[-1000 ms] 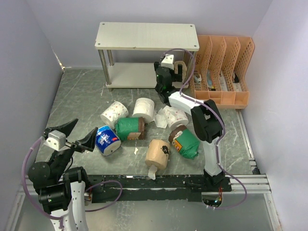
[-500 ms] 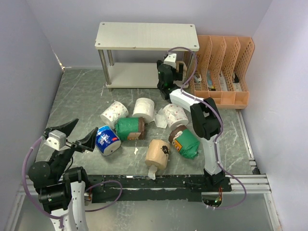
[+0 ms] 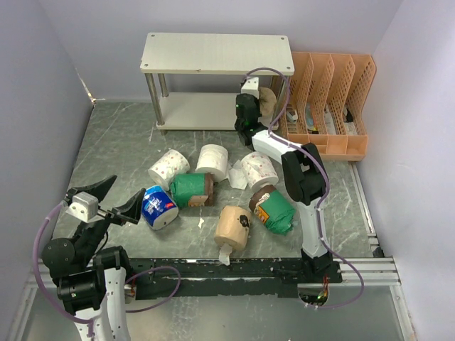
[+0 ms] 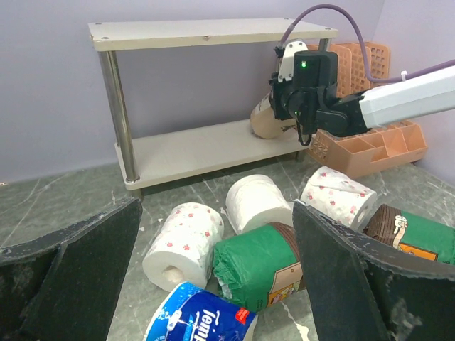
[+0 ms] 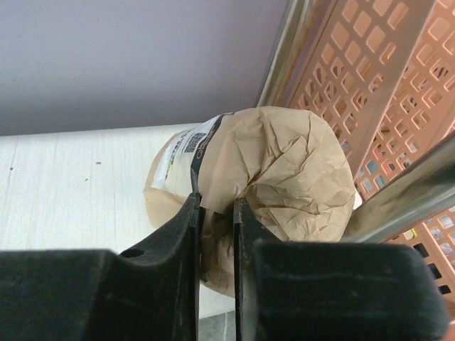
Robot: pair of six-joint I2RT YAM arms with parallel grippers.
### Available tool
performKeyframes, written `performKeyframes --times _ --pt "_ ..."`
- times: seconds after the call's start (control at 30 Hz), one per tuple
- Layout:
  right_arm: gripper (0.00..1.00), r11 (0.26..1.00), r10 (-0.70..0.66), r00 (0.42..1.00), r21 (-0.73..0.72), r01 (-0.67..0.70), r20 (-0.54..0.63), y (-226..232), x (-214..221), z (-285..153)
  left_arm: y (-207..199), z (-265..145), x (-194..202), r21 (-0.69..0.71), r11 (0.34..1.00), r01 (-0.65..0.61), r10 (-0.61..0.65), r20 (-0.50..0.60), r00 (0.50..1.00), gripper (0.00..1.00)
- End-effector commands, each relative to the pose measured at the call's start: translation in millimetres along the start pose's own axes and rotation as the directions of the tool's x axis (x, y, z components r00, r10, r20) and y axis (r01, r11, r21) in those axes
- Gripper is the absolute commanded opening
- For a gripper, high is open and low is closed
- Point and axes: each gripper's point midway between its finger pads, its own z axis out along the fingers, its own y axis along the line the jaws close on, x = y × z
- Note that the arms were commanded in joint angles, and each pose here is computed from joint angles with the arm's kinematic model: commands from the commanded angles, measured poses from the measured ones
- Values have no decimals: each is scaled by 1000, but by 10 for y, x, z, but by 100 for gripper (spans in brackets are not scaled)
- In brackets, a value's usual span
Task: Place and organize the paper towels onto the shelf
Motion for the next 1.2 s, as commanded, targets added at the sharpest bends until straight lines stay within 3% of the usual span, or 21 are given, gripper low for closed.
performKeyframes --times 0.0,0.1,0.33,0.67,1.03,1.17 --pt "6 999 -50 998 -13 51 26 -33 -170 27 -48 -7 -57 22 1000 -16 15 28 999 99" --pt "0 994 -105 994 -34 106 30 -13 -257 39 -47 -7 -54 22 1000 -15 15 27 1000 99" --pt "0 977 -188 981 -94 193 56 48 -571 41 -49 -7 -56 22 1000 -13 12 28 1000 99" --pt "0 956 -283 959 -94 279 -29 53 -765 114 -49 -6 -59 22 1000 -14 14 29 999 99" --pt "1 933 -355 934 -83 351 -40 99 -366 184 -45 -7 -54 20 1000 -15 14 27 1000 99" --pt "6 917 -397 916 -57 394 -51 76 -221 221 -50 -7 -56 23 1000 -15 14 28 1000 99"
